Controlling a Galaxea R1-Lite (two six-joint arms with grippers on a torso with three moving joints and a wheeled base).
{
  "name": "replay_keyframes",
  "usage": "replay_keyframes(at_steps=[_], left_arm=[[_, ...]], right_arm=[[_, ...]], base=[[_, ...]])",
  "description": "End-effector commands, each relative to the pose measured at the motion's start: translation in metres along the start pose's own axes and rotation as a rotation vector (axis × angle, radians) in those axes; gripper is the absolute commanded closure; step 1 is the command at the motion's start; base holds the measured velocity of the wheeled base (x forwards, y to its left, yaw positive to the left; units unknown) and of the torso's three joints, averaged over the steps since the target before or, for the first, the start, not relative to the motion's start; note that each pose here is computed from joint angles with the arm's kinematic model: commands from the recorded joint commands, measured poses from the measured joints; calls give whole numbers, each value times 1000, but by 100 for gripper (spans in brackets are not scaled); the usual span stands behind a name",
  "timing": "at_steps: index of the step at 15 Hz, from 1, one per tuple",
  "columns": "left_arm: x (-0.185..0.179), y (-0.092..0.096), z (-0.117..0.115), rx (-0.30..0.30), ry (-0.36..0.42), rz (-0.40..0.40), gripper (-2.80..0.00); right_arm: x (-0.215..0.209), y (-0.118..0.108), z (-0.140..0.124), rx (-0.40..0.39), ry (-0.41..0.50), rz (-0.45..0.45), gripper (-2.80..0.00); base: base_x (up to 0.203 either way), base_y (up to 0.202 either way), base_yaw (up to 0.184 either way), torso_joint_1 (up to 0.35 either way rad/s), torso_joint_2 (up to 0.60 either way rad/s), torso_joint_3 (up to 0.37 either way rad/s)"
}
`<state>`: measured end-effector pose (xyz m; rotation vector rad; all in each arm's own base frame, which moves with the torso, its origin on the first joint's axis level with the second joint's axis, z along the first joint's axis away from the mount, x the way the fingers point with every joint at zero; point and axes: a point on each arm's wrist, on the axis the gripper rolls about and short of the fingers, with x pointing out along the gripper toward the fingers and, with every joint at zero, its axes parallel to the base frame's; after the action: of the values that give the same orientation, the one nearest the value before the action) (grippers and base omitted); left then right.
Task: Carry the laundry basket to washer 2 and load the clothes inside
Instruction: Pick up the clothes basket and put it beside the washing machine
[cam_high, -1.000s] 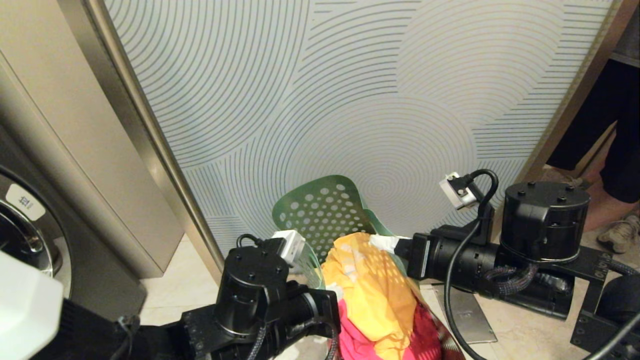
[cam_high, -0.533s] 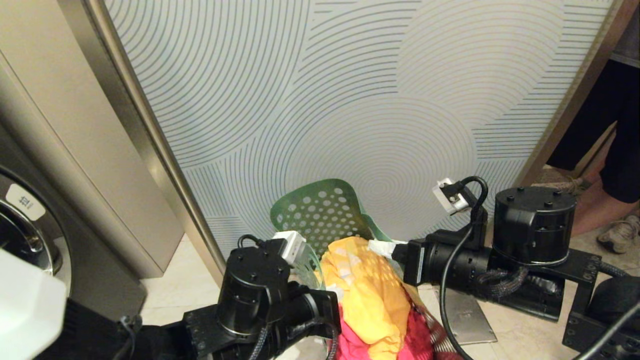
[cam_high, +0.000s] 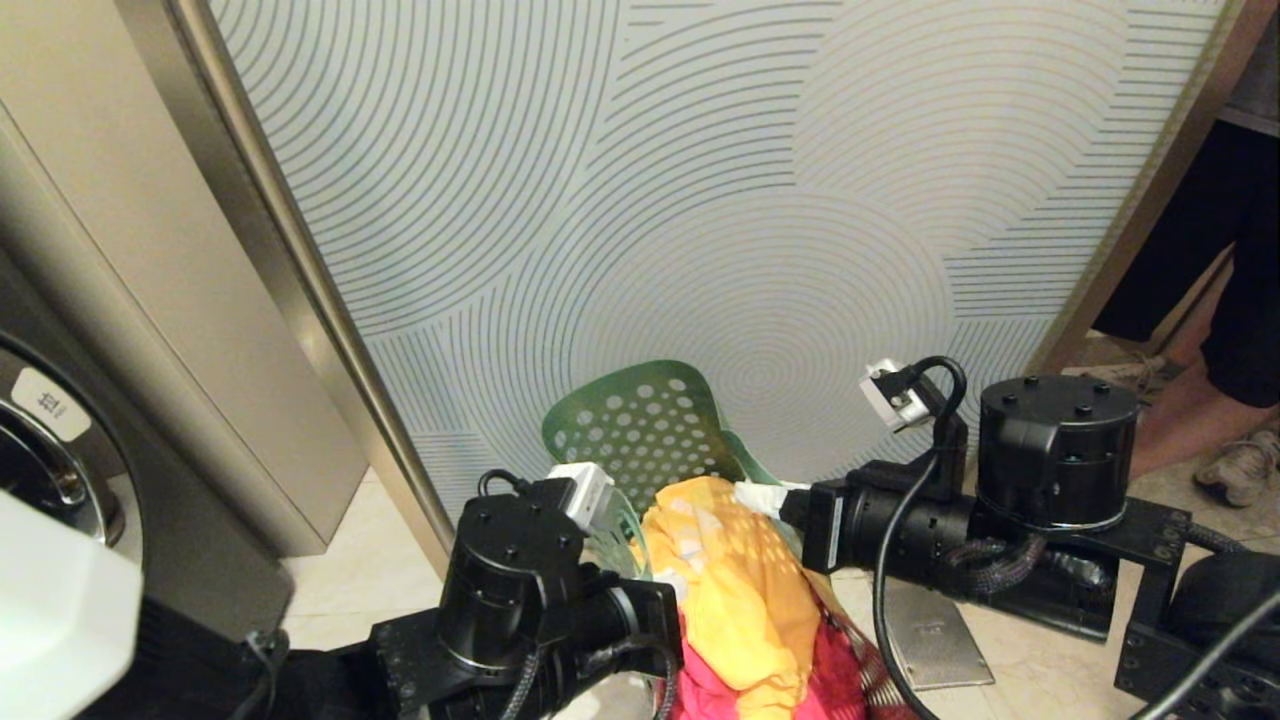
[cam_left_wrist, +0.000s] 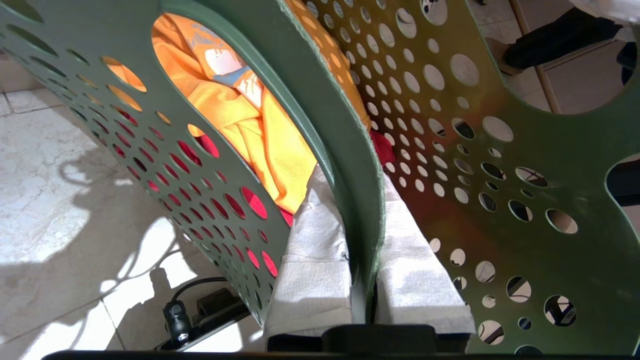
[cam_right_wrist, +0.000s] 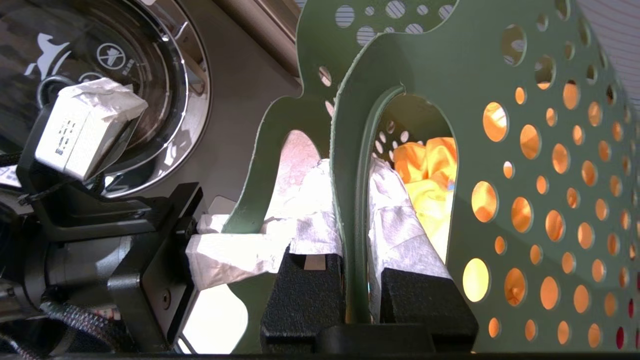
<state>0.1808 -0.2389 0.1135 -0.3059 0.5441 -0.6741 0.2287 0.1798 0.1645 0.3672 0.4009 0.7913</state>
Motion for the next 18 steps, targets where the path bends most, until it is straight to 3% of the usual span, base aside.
replay_keyframes(at_steps=[1, 5, 18], left_arm=[[1, 0, 0, -3, -2, 0, 0], [1, 1, -1, -3, 1, 2, 0], [0, 1, -2, -3, 4, 4, 0]], right_arm=[[2, -1, -1, 4, 2, -1, 0], [2, -1, -1, 2, 2, -1, 0], [2, -1, -1, 1, 4, 1, 0]], base=[[0, 0, 0, 0, 0, 0], [0, -2, 24, -1, 2, 1], [0, -9, 173, 2, 2, 2]])
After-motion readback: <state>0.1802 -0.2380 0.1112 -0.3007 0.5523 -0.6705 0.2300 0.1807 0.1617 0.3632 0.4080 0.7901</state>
